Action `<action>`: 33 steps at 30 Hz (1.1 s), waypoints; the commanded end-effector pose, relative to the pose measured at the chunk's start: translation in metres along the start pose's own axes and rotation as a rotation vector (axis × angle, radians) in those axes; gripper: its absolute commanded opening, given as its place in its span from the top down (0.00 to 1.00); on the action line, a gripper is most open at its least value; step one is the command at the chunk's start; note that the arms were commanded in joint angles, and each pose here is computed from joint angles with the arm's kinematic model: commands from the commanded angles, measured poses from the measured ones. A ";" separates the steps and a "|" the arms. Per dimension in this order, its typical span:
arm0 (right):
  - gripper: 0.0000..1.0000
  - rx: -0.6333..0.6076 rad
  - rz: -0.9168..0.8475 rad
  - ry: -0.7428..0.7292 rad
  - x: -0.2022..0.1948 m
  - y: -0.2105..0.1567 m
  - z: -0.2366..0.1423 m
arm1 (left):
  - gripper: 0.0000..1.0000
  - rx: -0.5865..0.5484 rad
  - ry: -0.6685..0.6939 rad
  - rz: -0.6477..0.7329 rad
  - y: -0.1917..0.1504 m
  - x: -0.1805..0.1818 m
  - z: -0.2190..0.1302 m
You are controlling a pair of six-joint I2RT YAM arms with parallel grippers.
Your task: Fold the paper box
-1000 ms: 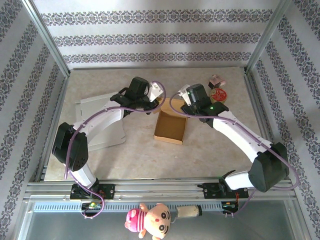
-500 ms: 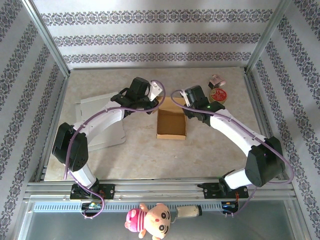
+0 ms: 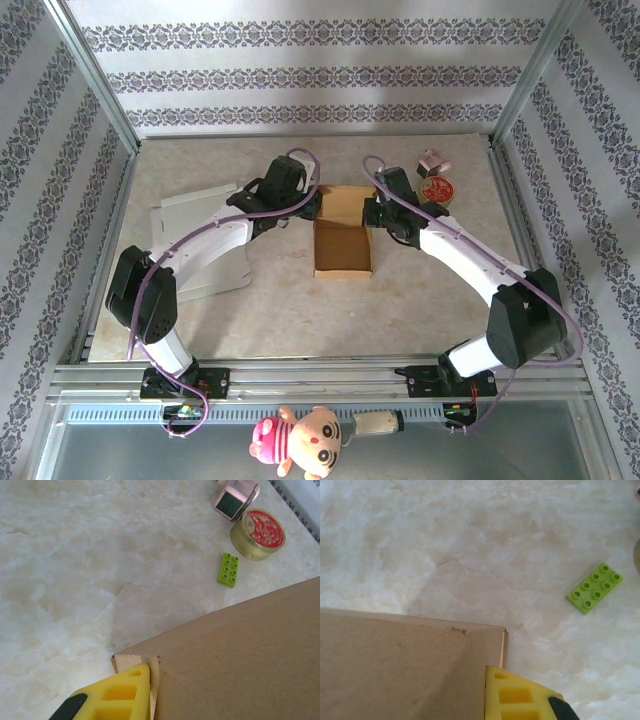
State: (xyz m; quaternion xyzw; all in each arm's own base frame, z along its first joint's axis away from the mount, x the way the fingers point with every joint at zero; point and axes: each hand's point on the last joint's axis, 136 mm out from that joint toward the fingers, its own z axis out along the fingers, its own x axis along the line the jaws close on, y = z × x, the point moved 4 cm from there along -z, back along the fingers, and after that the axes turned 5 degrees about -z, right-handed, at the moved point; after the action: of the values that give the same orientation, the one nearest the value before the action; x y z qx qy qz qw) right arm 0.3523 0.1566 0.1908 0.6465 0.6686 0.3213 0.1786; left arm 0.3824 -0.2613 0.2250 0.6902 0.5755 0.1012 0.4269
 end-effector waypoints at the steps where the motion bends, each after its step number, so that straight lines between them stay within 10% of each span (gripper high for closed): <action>1: 0.96 0.027 0.129 0.063 0.007 -0.011 0.013 | 0.87 -0.094 -0.102 -0.110 0.011 -0.026 -0.005; 27: 0.95 0.014 -0.150 -0.048 -0.002 -0.083 0.008 | 0.86 0.006 -0.040 -0.260 -0.082 -0.002 -0.010; 33: 0.79 0.010 -0.157 -0.010 0.006 -0.095 -0.001 | 0.75 0.008 -0.078 -0.248 -0.092 -0.008 -0.019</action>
State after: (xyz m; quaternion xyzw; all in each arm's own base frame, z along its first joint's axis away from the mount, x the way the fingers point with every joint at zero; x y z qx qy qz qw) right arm 0.2990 0.1671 0.1486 0.5969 0.6945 0.3302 0.2288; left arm 0.3185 -0.2557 0.1785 0.6090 0.6437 0.0450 0.4613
